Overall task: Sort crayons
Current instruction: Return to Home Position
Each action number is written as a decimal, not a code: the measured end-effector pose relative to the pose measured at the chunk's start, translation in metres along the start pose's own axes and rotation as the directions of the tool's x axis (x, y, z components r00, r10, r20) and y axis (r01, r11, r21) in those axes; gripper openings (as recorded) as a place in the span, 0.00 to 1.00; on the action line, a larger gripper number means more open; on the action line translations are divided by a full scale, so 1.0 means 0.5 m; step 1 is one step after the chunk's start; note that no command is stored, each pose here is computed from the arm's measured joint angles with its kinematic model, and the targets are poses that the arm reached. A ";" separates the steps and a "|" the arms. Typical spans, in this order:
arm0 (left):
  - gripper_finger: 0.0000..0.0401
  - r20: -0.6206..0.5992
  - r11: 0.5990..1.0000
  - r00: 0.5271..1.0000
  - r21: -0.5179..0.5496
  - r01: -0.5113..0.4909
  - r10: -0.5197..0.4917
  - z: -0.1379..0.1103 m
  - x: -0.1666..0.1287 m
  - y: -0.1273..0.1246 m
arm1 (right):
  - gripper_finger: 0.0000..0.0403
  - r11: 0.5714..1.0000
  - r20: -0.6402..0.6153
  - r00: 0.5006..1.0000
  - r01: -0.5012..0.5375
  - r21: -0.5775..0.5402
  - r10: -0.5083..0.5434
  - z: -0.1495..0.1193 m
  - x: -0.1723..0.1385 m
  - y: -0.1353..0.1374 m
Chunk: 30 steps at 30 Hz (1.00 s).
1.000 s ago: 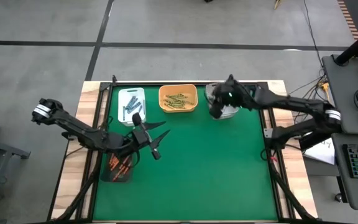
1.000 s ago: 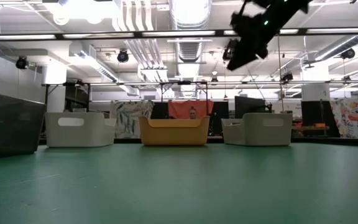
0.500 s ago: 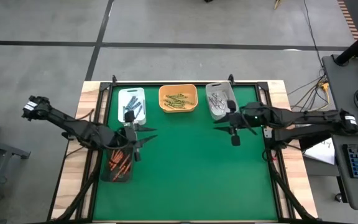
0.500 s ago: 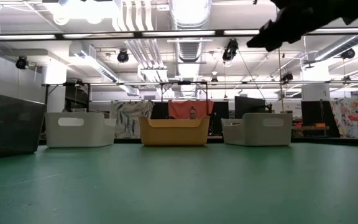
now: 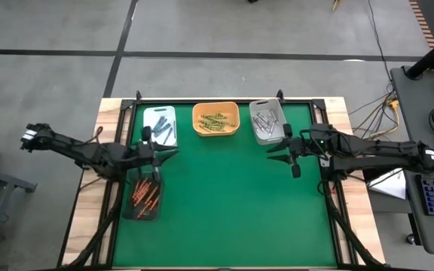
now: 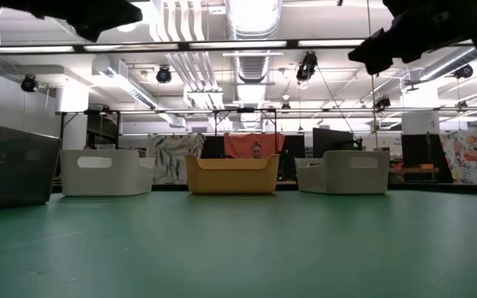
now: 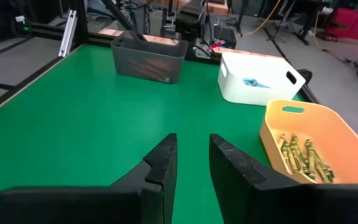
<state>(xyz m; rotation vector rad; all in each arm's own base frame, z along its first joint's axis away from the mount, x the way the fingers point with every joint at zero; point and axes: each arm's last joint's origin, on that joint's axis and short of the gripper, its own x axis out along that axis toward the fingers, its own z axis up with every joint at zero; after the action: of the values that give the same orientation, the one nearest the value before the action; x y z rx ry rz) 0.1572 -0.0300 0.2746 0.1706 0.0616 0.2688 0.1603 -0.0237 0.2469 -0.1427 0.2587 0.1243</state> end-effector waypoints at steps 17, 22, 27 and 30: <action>0.09 0.241 0.984 0.970 -0.179 0.007 0.037 -0.083 -0.122 0.064 | 0.19 0.999 0.109 0.993 0.041 -0.019 -0.039 -0.043 -0.034 0.017; 0.09 0.273 0.980 0.961 -0.200 0.008 0.048 -0.099 -0.141 0.073 | 0.18 0.998 0.176 0.983 0.057 -0.011 -0.054 -0.058 -0.060 0.028; 0.09 0.251 0.978 0.968 -0.205 0.034 0.018 -0.116 -0.133 0.064 | 0.17 0.997 0.257 0.964 0.071 -0.011 -0.066 -0.077 -0.082 0.039; 0.09 0.240 0.974 0.971 -0.221 0.041 0.014 -0.124 -0.130 0.061 | 0.17 0.997 0.288 0.955 0.080 -0.016 -0.072 -0.090 -0.090 0.044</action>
<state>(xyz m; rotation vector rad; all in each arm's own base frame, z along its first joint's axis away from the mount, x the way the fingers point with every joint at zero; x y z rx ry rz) 0.0815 -0.0086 0.2214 -0.0238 -0.2083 0.2379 0.1030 -0.0138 0.2131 -0.1598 -0.0391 0.0709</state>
